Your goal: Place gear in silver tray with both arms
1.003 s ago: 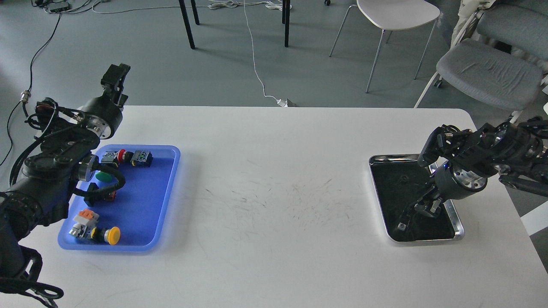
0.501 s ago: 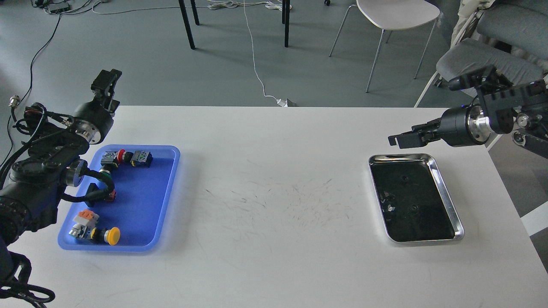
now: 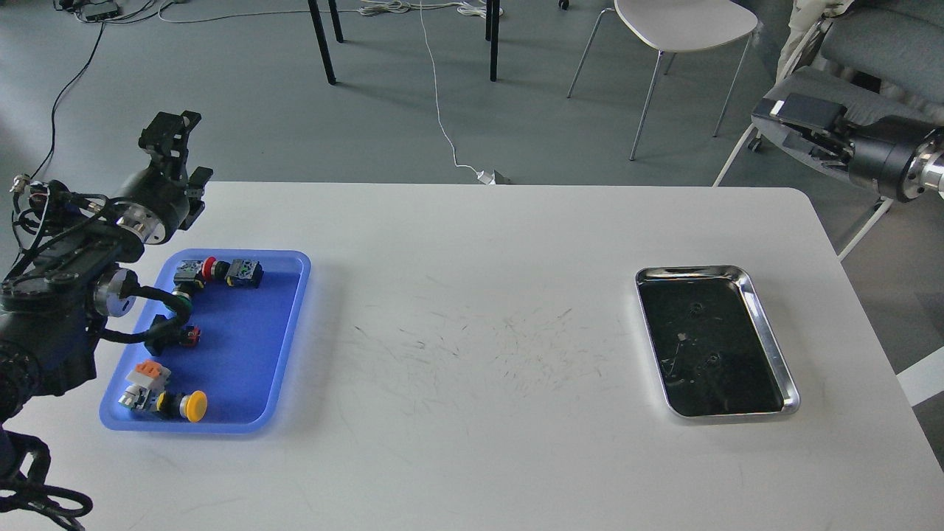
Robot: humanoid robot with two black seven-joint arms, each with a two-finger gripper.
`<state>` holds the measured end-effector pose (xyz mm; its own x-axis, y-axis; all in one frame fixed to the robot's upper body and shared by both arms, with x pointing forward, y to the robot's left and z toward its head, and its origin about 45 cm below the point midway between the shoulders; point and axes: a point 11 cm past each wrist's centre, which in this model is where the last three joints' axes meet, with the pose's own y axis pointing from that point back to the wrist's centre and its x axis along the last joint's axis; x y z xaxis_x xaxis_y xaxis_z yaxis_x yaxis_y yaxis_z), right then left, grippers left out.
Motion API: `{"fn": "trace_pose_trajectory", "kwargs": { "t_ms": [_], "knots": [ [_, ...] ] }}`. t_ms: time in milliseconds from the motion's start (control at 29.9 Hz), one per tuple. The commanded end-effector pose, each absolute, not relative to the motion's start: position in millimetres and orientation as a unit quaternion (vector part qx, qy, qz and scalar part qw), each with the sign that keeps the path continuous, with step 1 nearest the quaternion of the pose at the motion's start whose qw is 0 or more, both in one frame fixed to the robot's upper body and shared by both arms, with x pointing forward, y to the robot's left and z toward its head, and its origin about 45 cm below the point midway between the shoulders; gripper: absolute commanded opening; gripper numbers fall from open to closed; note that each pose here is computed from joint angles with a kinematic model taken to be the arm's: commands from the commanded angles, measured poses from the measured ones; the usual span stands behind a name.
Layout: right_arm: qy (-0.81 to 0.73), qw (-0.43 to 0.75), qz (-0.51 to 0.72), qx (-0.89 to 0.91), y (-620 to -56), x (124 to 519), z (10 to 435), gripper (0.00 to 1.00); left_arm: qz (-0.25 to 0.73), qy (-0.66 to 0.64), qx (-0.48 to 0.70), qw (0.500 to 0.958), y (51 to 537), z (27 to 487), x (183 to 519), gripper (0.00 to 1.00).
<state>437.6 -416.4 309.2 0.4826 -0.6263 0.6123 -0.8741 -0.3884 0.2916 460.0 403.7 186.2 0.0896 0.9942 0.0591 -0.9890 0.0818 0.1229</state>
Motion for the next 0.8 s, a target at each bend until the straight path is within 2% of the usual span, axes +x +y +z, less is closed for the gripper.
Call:
{"fn": "trace_pose_trajectory", "kwargs": {
  "t_ms": [0, 201, 635, 769],
  "knots": [
    [-0.539, 0.233, 0.152, 0.795, -428, 437, 307, 0.94, 0.672, 0.031, 0.043, 0.739, 403, 190, 461, 0.99],
    [-0.606, 0.162, 0.091, 0.773, -438, 436, 301, 0.95, 0.682, 0.065, -0.060, 0.726, 410, 209, 465, 0.99],
    [-0.632, 0.066, 0.028, 0.772, -402, 429, 284, 0.99, 0.653, 0.114, -0.078, 0.745, 395, 209, 469, 0.99],
    [-0.652, 0.008, -0.047, 0.757, -393, 430, 270, 0.99, 0.648, 0.117, -0.075, 0.748, 393, 207, 468, 0.99]
  ]
}}
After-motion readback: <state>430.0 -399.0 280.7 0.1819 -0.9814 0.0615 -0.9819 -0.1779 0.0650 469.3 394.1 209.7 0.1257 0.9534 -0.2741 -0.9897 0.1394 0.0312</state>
